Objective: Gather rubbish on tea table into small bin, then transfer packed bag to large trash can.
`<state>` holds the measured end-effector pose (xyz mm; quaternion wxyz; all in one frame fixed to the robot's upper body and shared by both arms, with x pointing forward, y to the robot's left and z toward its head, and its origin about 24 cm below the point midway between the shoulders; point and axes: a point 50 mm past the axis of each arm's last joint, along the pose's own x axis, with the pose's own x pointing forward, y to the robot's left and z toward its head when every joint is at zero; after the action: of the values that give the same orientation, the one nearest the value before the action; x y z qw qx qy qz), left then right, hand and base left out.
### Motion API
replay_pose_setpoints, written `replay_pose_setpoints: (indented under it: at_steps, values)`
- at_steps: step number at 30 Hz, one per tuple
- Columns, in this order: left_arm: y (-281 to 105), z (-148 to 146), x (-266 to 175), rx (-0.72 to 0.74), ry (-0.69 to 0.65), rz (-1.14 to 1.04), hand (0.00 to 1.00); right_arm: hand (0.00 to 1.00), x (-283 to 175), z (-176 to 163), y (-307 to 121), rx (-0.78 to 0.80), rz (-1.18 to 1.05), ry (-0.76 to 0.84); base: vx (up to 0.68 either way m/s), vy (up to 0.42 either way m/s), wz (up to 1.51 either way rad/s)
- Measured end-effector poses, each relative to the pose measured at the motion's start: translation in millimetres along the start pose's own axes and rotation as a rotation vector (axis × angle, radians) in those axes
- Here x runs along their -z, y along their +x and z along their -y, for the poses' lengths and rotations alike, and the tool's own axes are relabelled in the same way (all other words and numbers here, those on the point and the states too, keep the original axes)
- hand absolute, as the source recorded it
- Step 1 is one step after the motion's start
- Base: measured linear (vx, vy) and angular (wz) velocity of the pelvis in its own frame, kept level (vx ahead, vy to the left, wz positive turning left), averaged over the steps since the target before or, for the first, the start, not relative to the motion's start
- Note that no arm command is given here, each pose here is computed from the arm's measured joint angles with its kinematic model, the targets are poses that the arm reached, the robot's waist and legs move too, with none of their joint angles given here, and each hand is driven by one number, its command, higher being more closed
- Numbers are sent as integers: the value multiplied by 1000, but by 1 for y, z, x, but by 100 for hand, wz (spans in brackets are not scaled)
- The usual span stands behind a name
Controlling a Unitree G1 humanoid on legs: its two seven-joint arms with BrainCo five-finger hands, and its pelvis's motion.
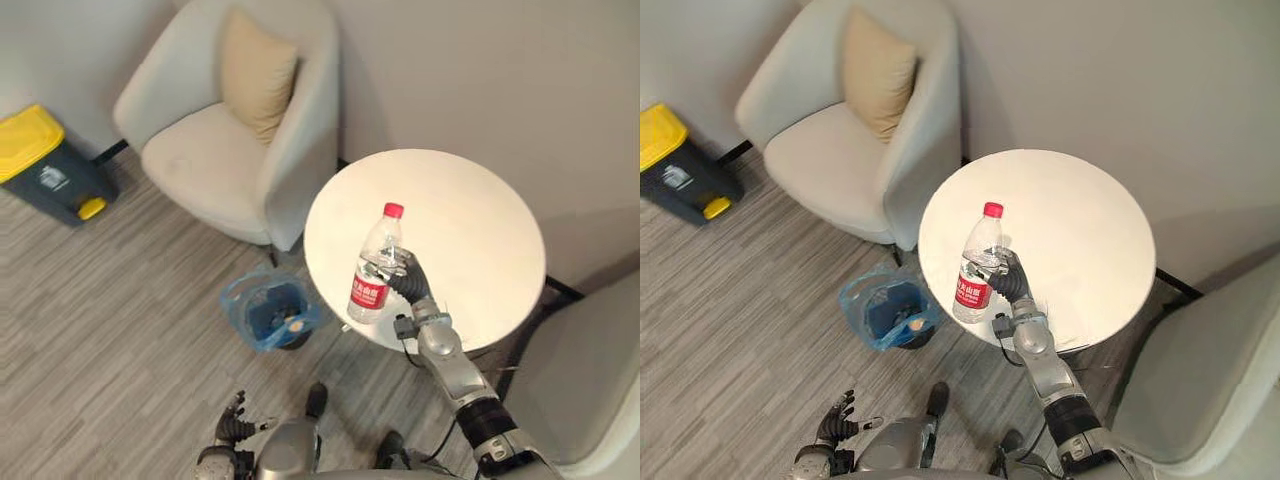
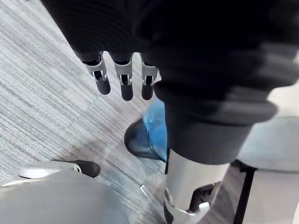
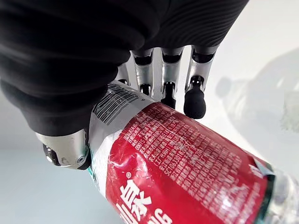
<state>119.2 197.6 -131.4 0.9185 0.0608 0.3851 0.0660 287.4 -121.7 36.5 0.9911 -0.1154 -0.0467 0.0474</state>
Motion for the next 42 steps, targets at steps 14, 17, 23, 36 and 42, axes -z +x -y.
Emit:
replay_pose_setpoints:
  at_steps: [14,17,23,36,42]
  values:
    - [8,25,-21,108,95,76,0,100,-10,-42,-2,-151,35,-7,27,180,44]
    - [11,21,-26,109,150,95,0,100,-6,-48,-7,-176,20,-16,-9,113,41]
    - [14,15,-28,90,166,103,0,100,8,-47,-21,-228,-11,-106,67,21,107]
    - [31,-6,-62,-73,3,173,0,100,-31,-16,47,-140,132,-365,7,-107,32]
    - [42,-4,-126,-140,-204,353,0,100,-73,41,82,175,207,-418,-188,-62,5]
